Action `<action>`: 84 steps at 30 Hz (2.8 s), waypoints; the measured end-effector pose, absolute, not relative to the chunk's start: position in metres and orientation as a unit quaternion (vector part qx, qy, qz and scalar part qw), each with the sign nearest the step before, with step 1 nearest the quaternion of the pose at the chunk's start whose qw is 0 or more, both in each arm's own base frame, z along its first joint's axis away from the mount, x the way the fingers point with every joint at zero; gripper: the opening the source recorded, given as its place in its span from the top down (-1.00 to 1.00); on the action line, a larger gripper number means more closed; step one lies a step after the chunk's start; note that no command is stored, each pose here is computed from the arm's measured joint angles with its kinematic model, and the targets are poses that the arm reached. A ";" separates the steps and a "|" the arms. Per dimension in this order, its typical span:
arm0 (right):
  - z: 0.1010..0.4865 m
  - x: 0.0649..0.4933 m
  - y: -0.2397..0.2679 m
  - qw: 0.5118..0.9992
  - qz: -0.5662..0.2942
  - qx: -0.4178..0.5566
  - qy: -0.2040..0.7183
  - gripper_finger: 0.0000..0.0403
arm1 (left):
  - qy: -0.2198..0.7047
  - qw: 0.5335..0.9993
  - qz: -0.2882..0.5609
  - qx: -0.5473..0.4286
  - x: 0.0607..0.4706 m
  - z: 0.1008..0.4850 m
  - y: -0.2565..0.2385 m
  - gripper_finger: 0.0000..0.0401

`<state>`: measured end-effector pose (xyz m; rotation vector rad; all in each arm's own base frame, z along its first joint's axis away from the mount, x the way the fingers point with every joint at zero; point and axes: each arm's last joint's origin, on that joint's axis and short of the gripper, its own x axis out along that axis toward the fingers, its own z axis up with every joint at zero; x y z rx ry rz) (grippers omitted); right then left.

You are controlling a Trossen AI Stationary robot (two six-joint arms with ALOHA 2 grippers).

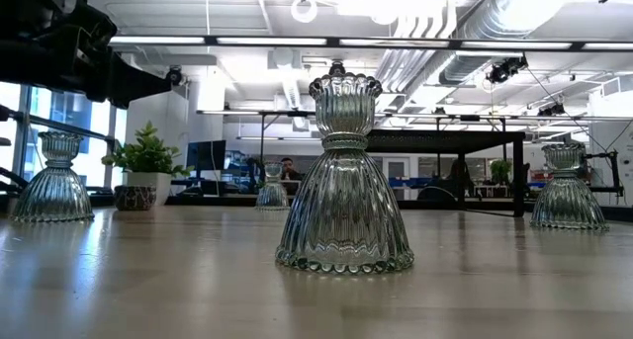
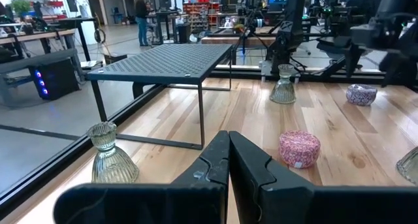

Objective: Pick & Place candle stick holders
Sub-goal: Put the red scented candle on the shelf

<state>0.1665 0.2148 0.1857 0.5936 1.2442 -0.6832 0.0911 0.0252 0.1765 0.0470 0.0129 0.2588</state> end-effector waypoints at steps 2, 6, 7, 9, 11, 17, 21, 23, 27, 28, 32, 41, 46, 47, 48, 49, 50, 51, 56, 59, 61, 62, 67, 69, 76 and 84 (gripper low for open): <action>0.180 0.169 0.217 0.717 -0.309 0.259 0.568 -0.97 | 0.006 0.991 0.129 0.023 0.091 0.177 0.025 1.00; 0.173 0.170 0.218 0.707 -0.313 0.246 0.584 -0.96 | 0.006 0.991 0.129 0.023 0.091 0.177 0.025 1.00; 0.172 0.170 0.218 0.706 -0.316 0.243 0.585 -0.95 | 0.006 0.991 0.129 0.023 0.091 0.177 0.025 1.00; 0.169 0.170 0.218 0.705 -0.321 0.238 0.586 -0.93 | 0.006 0.991 0.129 0.023 0.091 0.177 0.025 1.00; 0.166 0.170 0.219 0.701 -0.325 0.233 0.590 -0.91 | 0.006 0.991 0.129 0.023 0.091 0.177 0.025 1.00; 0.145 0.166 0.214 0.689 -0.324 0.254 0.597 -0.82 | 0.006 0.991 0.129 0.023 0.091 0.177 0.025 1.00; 0.140 0.165 0.213 0.693 -0.322 0.263 0.589 -0.70 | 0.006 0.991 0.129 0.023 0.091 0.177 0.025 1.00; 0.140 0.166 0.214 0.695 -0.319 0.262 0.588 -0.61 | 0.006 0.991 0.129 0.023 0.091 0.177 0.025 1.00; 0.143 0.168 0.211 0.694 -0.314 0.264 0.592 -0.43 | 0.006 0.991 0.129 0.023 0.091 0.177 0.025 1.00; 0.145 0.169 0.210 0.696 -0.309 0.266 0.591 -0.41 | 0.006 0.991 0.129 0.023 0.091 0.177 0.025 1.00; 0.165 0.177 0.201 0.716 -0.286 0.289 0.568 -0.40 | 0.006 0.991 0.129 0.023 0.091 0.177 0.025 1.00; 0.266 0.229 0.122 0.778 -0.268 0.277 0.497 -0.40 | 0.007 0.991 0.132 0.023 0.091 0.176 0.025 1.00; 0.312 0.250 0.020 0.780 -0.298 0.239 0.496 -0.40 | 0.007 0.991 0.133 0.022 0.091 0.176 0.025 1.00; 0.320 0.251 -0.004 0.780 -0.304 0.237 0.493 -0.40 | 0.007 0.991 0.133 0.022 0.091 0.176 0.025 1.00; 0.328 0.250 -0.026 0.780 -0.311 0.234 0.490 -0.40 | 0.007 0.991 0.133 0.022 0.091 0.176 0.025 1.00; 0.335 0.248 -0.049 0.780 -0.318 0.231 0.487 -0.40 | 0.006 0.991 0.133 0.022 0.091 0.177 0.025 1.00; 0.341 0.244 -0.072 0.778 -0.325 0.230 0.486 -0.40 | 0.007 0.991 0.133 0.022 0.091 0.176 0.025 1.00; 0.346 0.238 -0.094 0.776 -0.336 0.230 0.482 -0.40 | 0.006 0.991 0.133 0.022 0.091 0.177 0.025 1.00; 0.342 0.208 -0.186 0.740 -0.381 0.248 0.496 -0.40 | 0.006 0.991 0.133 0.022 0.091 0.176 0.025 1.00; 0.328 0.192 -0.223 0.718 -0.390 0.266 0.511 -0.40 | 0.005 0.991 0.133 0.025 0.091 0.177 0.025 1.00; 0.318 0.185 -0.241 0.707 -0.392 0.274 0.521 -0.40 | -0.005 0.990 0.135 0.033 0.091 0.179 0.026 1.00; 0.313 0.182 -0.249 0.703 -0.393 0.275 0.525 -0.40 | -0.014 0.990 0.136 0.036 0.091 0.181 0.026 1.00; 0.301 0.173 -0.272 0.706 -0.389 0.281 0.521 -0.41 | -0.027 0.990 0.136 0.040 0.091 0.183 0.025 1.00; 0.295 0.172 -0.278 0.702 -0.387 0.278 0.529 -0.42 | -0.025 0.990 0.136 0.039 0.091 0.183 0.025 1.00; 0.286 0.169 -0.287 0.693 -0.387 0.267 0.547 -0.42 | -0.019 0.990 0.135 0.025 0.091 0.181 0.025 1.00; 0.287 0.167 -0.288 0.694 -0.384 0.264 0.549 -0.43 | -0.014 0.991 0.133 0.023 0.091 0.181 0.025 1.00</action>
